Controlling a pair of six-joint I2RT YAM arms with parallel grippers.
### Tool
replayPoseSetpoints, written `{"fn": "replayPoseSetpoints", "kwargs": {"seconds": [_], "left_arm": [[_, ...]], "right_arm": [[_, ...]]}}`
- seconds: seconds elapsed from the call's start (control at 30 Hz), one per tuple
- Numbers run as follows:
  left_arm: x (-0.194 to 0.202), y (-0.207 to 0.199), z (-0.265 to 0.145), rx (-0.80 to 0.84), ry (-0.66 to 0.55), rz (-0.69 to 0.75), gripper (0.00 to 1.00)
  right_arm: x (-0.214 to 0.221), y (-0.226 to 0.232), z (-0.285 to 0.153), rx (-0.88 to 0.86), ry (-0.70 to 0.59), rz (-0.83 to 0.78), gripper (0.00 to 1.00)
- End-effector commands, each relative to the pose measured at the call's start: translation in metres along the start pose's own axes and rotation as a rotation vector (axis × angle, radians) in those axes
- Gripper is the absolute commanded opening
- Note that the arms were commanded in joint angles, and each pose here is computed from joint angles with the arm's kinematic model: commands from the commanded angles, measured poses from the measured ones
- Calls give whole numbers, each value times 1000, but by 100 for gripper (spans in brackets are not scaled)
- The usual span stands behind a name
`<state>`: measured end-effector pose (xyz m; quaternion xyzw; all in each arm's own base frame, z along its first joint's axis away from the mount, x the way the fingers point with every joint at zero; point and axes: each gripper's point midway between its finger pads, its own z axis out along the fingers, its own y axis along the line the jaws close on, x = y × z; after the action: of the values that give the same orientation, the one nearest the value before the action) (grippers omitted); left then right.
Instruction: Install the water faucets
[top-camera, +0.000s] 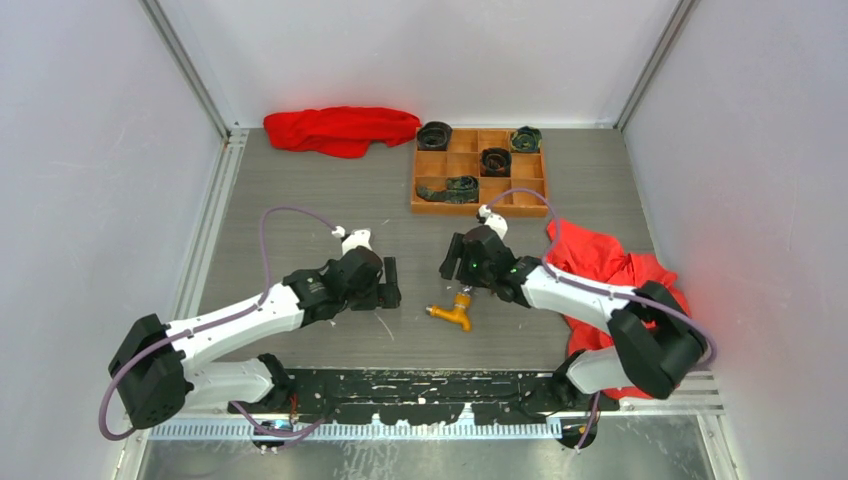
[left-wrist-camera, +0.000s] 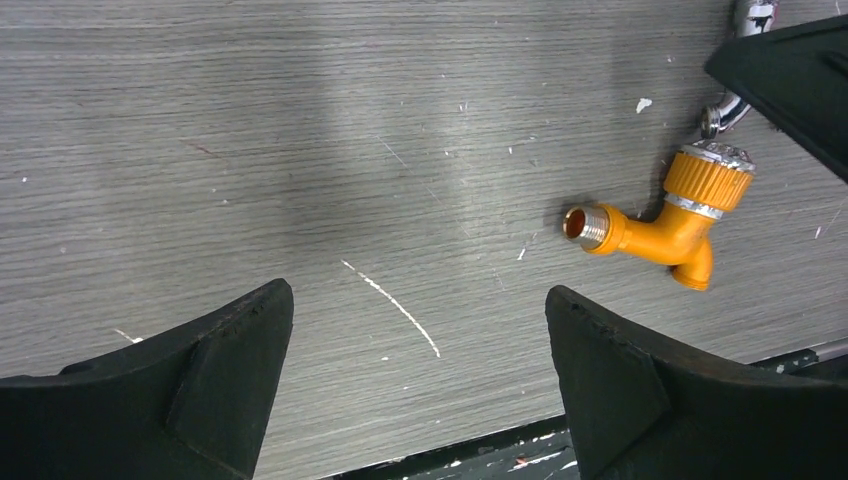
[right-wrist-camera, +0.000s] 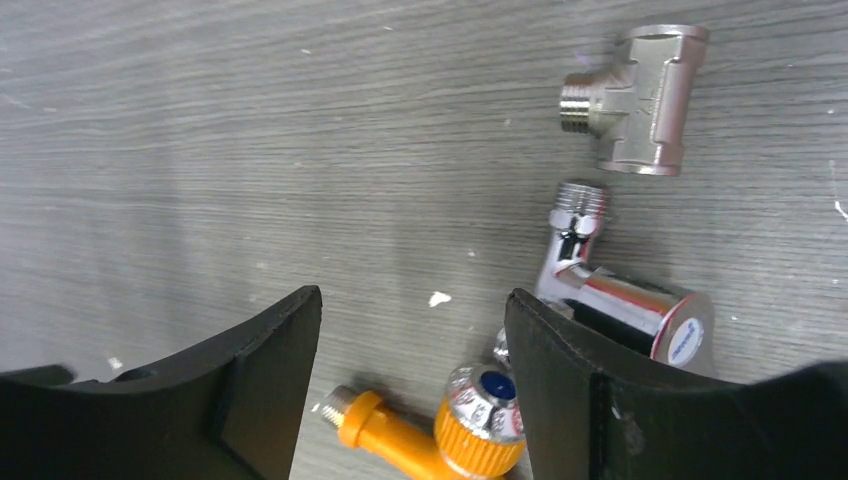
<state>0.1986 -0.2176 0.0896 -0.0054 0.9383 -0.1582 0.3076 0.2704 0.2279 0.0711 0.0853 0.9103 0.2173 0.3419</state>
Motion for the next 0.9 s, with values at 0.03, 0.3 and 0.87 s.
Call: {"fn": "replayPoseSetpoints", "kwargs": {"seconds": [0.03,0.3,0.87], "left_arm": [[-22,-20,-14,72,-55,-31,97],[-28,-15,-21,77,-99,-20,97],[-31,-14,-25,81,-114,-17,97]], "right_arm": [[-29,-18,8,155,-69,-16,72],[-51,-61,-6,229,-129,53,71],[-56,-52,55,219,22,9,49]]}}
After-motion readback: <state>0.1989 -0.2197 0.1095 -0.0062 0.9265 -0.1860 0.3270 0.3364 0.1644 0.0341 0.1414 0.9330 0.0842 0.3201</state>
